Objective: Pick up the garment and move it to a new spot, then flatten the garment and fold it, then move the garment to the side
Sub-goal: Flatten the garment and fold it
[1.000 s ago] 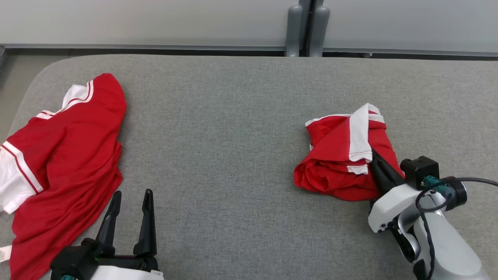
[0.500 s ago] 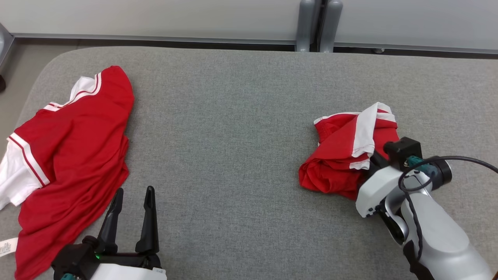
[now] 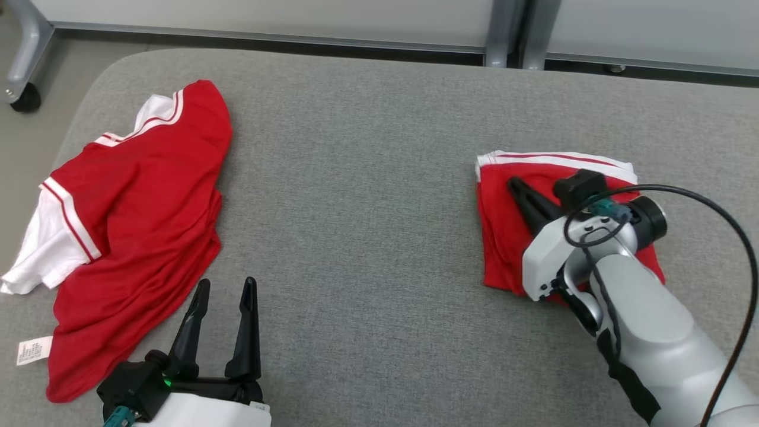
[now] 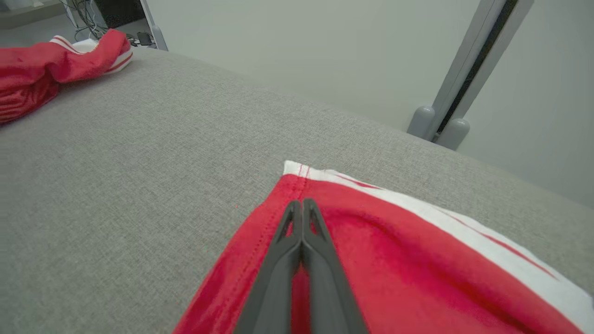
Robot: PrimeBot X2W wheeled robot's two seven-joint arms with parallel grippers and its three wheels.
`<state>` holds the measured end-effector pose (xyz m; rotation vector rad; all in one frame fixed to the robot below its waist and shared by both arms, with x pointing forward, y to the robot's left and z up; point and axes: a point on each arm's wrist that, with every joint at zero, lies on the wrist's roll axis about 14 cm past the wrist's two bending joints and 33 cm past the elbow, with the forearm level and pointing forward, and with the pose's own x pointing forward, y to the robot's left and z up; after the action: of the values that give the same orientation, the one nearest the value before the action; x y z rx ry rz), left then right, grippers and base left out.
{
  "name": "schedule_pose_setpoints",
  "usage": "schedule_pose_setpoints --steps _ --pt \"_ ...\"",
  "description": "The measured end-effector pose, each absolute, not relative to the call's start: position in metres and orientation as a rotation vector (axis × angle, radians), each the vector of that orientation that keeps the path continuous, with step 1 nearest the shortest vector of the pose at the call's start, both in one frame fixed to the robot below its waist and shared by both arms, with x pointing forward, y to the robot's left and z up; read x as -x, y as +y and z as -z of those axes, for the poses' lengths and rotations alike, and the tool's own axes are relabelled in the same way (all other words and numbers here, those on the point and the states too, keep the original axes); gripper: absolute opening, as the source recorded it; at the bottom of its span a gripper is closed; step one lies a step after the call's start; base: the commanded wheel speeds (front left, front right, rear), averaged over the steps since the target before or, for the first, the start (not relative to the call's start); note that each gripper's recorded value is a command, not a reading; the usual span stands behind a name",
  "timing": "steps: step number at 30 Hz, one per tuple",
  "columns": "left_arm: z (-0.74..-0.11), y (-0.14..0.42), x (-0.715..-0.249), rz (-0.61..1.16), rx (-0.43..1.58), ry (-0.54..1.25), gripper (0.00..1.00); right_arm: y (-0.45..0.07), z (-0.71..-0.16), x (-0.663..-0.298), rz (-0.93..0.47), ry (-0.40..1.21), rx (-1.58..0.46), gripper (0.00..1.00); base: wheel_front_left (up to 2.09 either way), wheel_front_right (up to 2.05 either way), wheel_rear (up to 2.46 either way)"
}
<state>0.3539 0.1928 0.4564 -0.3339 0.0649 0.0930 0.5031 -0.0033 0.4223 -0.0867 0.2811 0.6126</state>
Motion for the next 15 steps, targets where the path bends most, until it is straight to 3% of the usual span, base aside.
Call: schedule_pose_setpoints --steps 8,15 --pt "-0.463 0.205 -0.349 -0.133 0.334 0.041 1.0 0.028 -0.412 -0.476 -0.718 0.327 0.1 0.0 0.0 0.0 0.0" --pt "-0.471 0.205 -0.351 -0.125 0.335 0.014 1.0 0.01 -0.405 -0.453 -0.72 0.34 0.127 0.0 0.0 0.0 0.0"
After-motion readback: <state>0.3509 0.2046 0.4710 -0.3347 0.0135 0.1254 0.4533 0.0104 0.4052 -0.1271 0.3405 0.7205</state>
